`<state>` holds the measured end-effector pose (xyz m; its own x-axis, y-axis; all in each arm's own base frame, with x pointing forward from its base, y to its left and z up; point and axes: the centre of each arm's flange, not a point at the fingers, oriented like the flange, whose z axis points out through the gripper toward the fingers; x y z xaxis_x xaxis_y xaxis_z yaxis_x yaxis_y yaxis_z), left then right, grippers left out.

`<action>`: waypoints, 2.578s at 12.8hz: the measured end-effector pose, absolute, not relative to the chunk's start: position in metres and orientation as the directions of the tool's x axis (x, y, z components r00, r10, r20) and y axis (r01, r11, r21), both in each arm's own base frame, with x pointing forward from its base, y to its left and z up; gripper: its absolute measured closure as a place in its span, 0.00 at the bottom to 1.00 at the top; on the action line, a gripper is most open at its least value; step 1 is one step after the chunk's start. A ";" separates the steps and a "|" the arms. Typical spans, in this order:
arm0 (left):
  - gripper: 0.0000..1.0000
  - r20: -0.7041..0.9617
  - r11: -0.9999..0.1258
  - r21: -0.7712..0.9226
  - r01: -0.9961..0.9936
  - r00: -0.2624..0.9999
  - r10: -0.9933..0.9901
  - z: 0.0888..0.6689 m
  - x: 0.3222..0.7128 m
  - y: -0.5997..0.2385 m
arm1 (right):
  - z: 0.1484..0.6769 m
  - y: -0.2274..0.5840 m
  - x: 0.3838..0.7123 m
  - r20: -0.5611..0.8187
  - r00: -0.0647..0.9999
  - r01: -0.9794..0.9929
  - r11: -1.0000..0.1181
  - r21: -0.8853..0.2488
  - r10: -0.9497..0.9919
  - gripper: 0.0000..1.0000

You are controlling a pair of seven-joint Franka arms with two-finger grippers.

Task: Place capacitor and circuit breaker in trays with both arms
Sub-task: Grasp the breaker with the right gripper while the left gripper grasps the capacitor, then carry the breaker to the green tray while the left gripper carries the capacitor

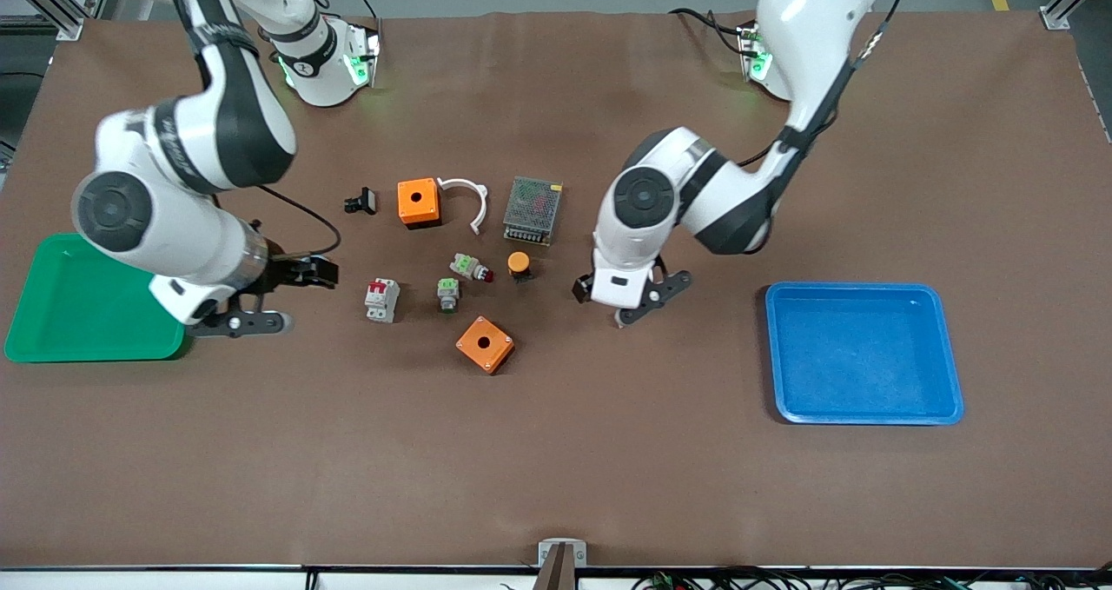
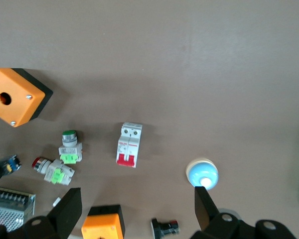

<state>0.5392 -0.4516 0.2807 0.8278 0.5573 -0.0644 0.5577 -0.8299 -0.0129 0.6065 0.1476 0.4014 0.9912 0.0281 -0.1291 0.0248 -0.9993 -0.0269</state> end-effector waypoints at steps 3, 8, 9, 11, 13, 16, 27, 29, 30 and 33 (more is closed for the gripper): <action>0.05 -0.075 -0.808 -0.002 0.589 0.806 0.587 0.238 0.529 -0.469 | 0.348 0.155 0.592 -0.090 0.995 0.031 -0.999 -0.034 0.034 0.00; 0.24 -0.091 -0.806 -0.012 0.591 0.803 0.590 0.197 0.523 -0.475 | 0.290 0.173 0.569 -0.083 0.996 0.030 -0.999 -0.042 0.034 0.00; 0.26 -0.093 -0.806 -0.014 0.592 0.802 0.590 0.192 0.522 -0.474 | 0.282 0.177 0.568 -0.086 0.996 0.017 -0.999 -0.041 0.021 0.00; 0.33 -0.094 -0.805 -0.005 0.593 0.801 0.591 0.188 0.523 -0.475 | 0.270 0.184 0.563 -0.087 0.996 0.000 -0.999 -0.037 0.003 0.00; 0.52 -0.093 -0.805 -0.001 0.593 0.801 0.591 0.189 0.524 -0.476 | 0.255 0.184 0.560 -0.078 0.997 -0.009 -0.999 -0.037 -0.006 0.00; 0.65 -0.091 -0.804 0.009 0.595 0.801 0.592 0.191 0.526 -0.476 | 0.224 0.181 0.555 -0.086 0.996 -0.017 -0.999 -0.029 -0.014 0.00; 0.65 0.075 -0.862 -0.034 0.506 0.861 0.503 0.358 0.640 -0.291 | 0.216 0.176 0.560 -0.088 0.995 -0.057 -0.998 -0.022 -0.055 0.60; 0.65 0.056 -0.884 -0.062 0.464 0.886 0.461 0.347 0.654 -0.243 | 0.232 0.168 0.568 -0.107 0.992 -0.072 -0.997 -0.016 -0.070 0.60; 0.65 0.043 -0.895 -0.076 0.439 0.898 0.437 0.339 0.659 -0.219 | 0.249 0.156 0.576 -0.136 0.987 -0.093 -0.996 -0.010 -0.091 0.60; 0.65 0.021 -0.922 -0.083 0.378 0.926 0.377 0.320 0.671 -0.146 | 0.326 0.074 0.609 -0.212 0.971 -0.119 -0.993 -0.020 -0.112 0.60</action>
<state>0.6713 -0.1463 0.3195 0.9258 0.3774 0.0212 0.3778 -0.9221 -0.0835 0.6089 0.0742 0.3264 0.9708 -0.1119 -0.2121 -0.1188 -0.9927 -0.0201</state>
